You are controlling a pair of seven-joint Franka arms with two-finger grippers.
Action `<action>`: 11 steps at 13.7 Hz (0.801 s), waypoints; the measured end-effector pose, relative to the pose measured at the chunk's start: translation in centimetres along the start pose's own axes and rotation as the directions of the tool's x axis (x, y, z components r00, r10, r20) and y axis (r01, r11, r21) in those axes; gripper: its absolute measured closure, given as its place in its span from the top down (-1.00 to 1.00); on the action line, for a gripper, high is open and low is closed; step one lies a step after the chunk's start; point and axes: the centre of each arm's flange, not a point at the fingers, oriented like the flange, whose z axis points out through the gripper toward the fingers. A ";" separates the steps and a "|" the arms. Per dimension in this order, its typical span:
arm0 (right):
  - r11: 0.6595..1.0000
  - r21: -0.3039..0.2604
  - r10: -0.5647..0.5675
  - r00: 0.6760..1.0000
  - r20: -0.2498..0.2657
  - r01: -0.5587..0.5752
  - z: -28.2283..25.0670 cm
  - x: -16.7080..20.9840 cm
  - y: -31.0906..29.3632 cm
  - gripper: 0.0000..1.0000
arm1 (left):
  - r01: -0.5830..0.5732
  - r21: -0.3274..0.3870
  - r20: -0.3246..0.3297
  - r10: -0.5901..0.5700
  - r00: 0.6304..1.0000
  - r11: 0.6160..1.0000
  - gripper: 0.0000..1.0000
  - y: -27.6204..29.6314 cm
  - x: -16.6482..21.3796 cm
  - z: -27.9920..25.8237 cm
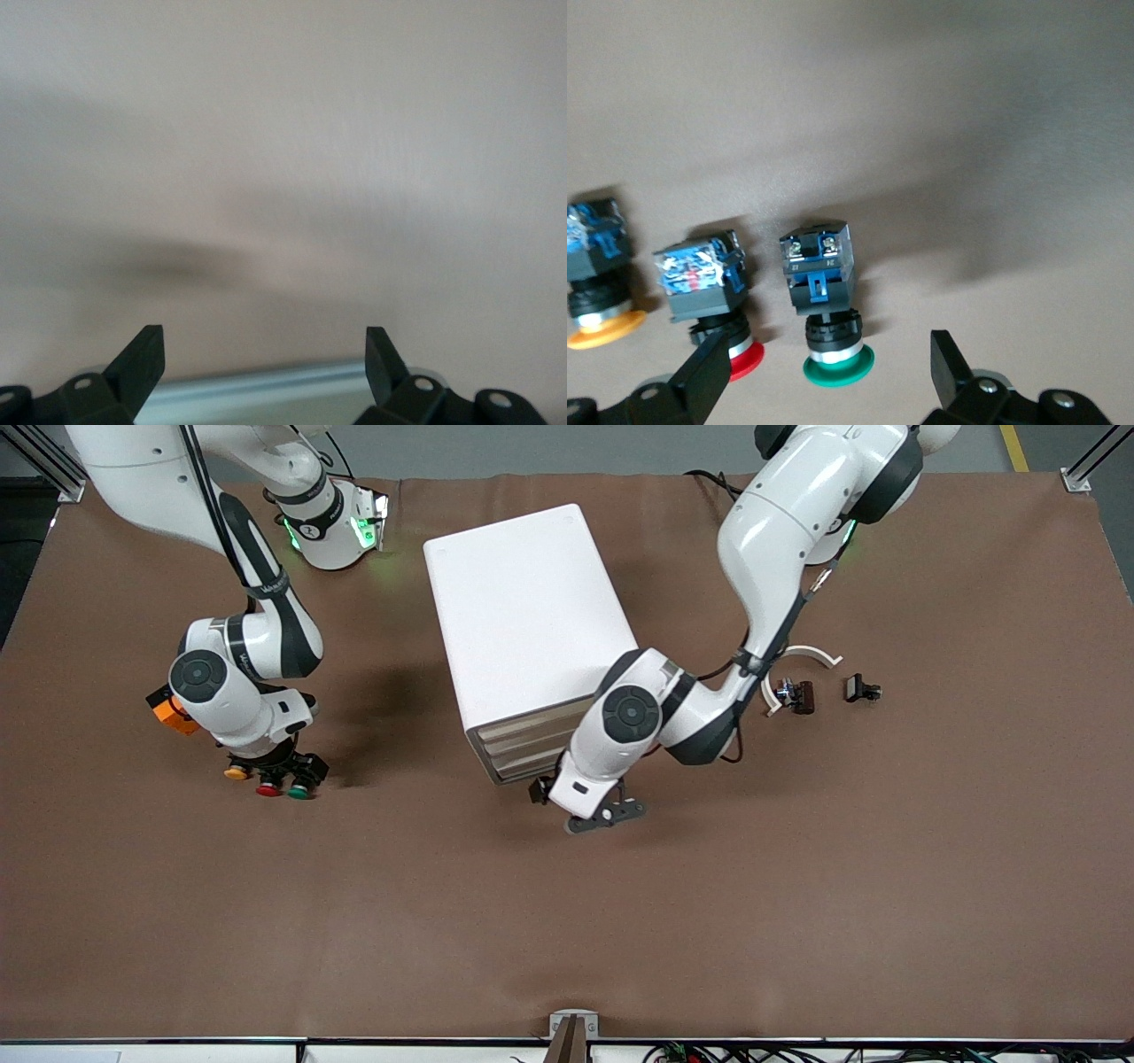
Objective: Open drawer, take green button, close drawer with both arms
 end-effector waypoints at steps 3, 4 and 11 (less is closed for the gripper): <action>0.994 -0.025 0.105 0.994 0.016 -0.105 -2.7 0.0 0.6 1.00 | 0.025 0.094 -0.068 -0.019 0.998 0.995 1.00 -3.8 5.3 -9.0; 0.984 -0.035 0.177 0.984 0.019 -0.176 -3.2 0.2 1.3 1.00 | 0.032 0.123 -0.089 -0.022 0.996 0.992 1.00 -5.4 6.8 -12.3; 0.648 -0.057 0.760 0.649 -0.025 -0.760 -4.4 3.5 7.6 1.00 | -0.044 0.252 -0.042 0.057 0.998 0.967 1.00 -20.3 14.0 -30.4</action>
